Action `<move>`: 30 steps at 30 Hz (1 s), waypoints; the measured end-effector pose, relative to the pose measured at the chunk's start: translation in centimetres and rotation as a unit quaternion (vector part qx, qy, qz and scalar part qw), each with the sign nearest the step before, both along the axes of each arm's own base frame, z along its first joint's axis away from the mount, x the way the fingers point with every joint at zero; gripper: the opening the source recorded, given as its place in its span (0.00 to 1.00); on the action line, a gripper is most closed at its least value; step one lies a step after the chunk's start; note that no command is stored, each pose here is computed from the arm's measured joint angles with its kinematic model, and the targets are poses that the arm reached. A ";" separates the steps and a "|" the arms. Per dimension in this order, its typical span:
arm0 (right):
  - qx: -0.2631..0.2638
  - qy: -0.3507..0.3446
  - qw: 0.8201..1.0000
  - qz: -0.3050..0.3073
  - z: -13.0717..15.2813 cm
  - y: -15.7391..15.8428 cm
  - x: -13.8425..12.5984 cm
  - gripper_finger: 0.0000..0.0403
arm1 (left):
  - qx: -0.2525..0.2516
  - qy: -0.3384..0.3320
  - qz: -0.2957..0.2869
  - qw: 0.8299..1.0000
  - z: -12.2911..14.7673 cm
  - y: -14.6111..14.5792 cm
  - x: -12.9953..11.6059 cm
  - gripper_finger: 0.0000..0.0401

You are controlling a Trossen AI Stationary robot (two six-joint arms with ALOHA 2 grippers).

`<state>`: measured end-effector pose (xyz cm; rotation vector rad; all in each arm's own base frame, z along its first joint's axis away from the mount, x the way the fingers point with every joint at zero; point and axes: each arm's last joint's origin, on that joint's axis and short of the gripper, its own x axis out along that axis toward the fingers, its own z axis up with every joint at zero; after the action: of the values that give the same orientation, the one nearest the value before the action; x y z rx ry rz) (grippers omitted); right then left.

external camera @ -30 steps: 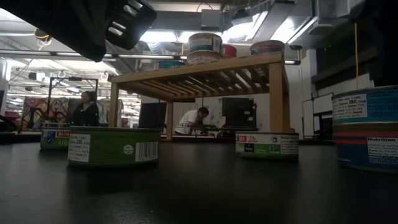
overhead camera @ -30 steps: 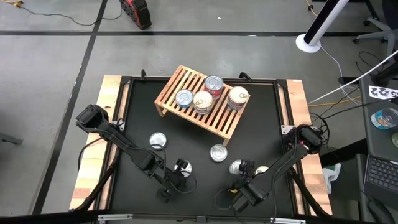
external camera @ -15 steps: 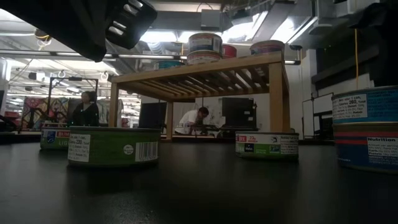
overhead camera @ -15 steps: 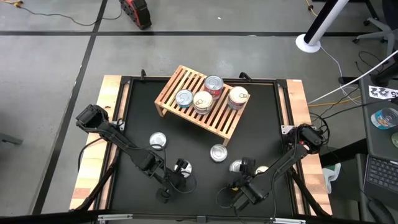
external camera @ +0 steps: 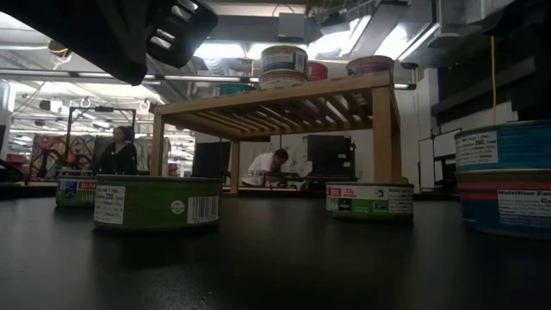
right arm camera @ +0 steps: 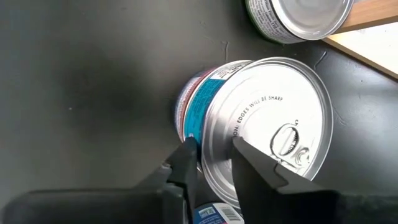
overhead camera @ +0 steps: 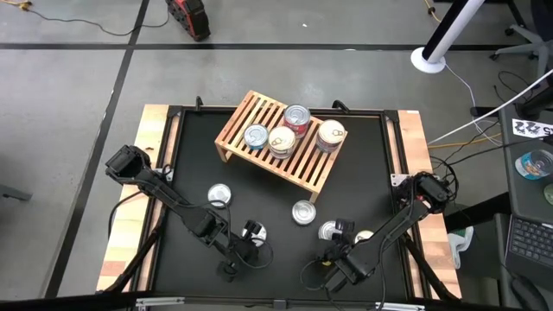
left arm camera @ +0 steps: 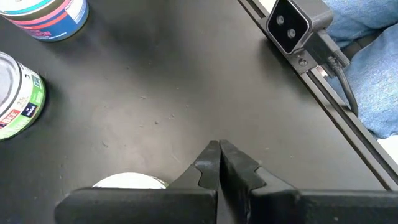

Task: Stack canned seafood by type on shelf
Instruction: Stack the yellow and blue tuna can on top of the yellow and blue tuna can on the shelf

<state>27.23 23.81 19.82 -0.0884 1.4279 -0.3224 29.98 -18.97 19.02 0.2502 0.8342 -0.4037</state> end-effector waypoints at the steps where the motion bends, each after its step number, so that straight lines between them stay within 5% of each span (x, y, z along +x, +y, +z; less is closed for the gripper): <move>1: 0.000 0.000 1.000 0.000 0.0 0.0 0.0 0.21 | 0.000 0.000 0.000 1.000 0.0 0.0 0.0 0.01; 10: 0.005 0.000 1.000 0.000 0.1 0.1 0.0 0.13 | 0.001 -0.004 -0.003 1.000 0.0 0.0 0.0 0.01; 20: 0.011 0.002 1.000 0.022 0.7 0.3 0.4 0.01 | 0.011 -0.115 -0.038 0.993 1.5 -0.6 1.2 0.01; 30: 0.010 0.001 1.000 0.022 0.7 0.3 0.4 0.01 | 0.025 -0.187 -0.035 0.981 2.5 0.5 2.7 0.01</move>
<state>27.60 24.13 20.49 -0.1039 1.4298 -0.2706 32.69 -18.44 21.54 0.3895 0.4667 -0.3858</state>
